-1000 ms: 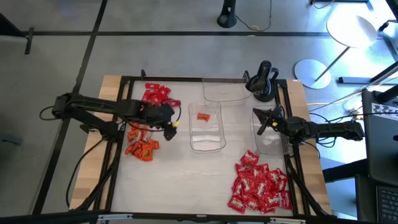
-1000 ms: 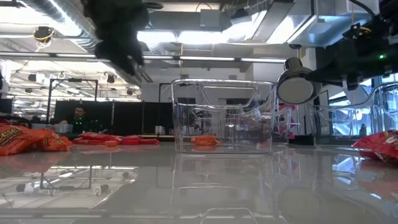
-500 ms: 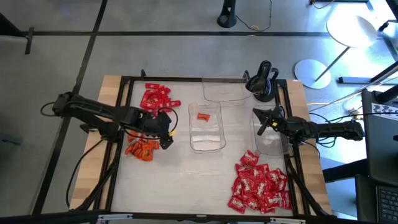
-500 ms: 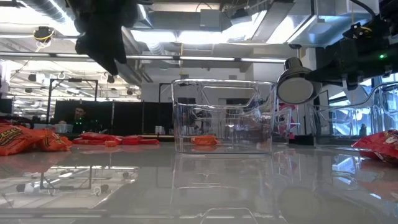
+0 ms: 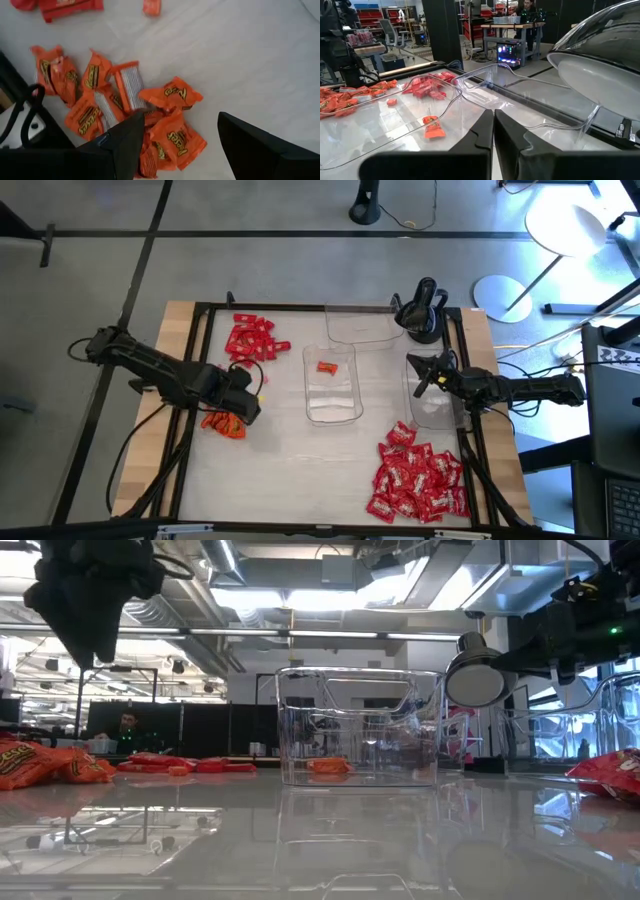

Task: Sort candy
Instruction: Put the orange chocolate into the bottom left transparent bin

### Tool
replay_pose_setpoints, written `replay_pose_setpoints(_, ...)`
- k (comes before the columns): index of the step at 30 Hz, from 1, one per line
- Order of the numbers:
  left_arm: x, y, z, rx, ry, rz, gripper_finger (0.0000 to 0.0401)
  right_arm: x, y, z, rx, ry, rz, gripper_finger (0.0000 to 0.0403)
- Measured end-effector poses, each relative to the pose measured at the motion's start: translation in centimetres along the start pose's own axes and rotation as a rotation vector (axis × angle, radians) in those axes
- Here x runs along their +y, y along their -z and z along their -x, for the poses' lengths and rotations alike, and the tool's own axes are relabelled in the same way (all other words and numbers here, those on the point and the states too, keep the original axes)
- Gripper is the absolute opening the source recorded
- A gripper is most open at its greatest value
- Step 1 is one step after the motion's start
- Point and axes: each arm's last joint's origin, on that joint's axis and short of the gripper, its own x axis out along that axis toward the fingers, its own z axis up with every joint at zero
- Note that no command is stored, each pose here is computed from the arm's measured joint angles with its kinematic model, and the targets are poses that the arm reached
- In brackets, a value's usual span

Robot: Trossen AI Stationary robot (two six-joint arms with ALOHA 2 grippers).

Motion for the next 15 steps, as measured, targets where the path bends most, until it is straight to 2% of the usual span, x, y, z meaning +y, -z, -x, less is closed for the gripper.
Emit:
replay_pose_setpoints(4, 0.1, 0.3, -0.5, 0.045, 0.005, -0.006, 0.0240, 0.0, 0.0, 0.0, 0.000, 0.000, 0.000, 0.0014)
replay_pose_setpoints(9, 0.5, 1.6, -3.1, 0.173, 0.003, -0.012, 0.0240, 0.0, 0.0, 0.0, 0.000, 0.000, 0.000, 0.0014)
replay_pose_setpoints(15, 1.0, 2.5, -5.5, 0.178, 0.008, -0.053, 0.0240, 0.0, 0.0, 0.0, -0.001, 0.000, 0.000, 0.0014)
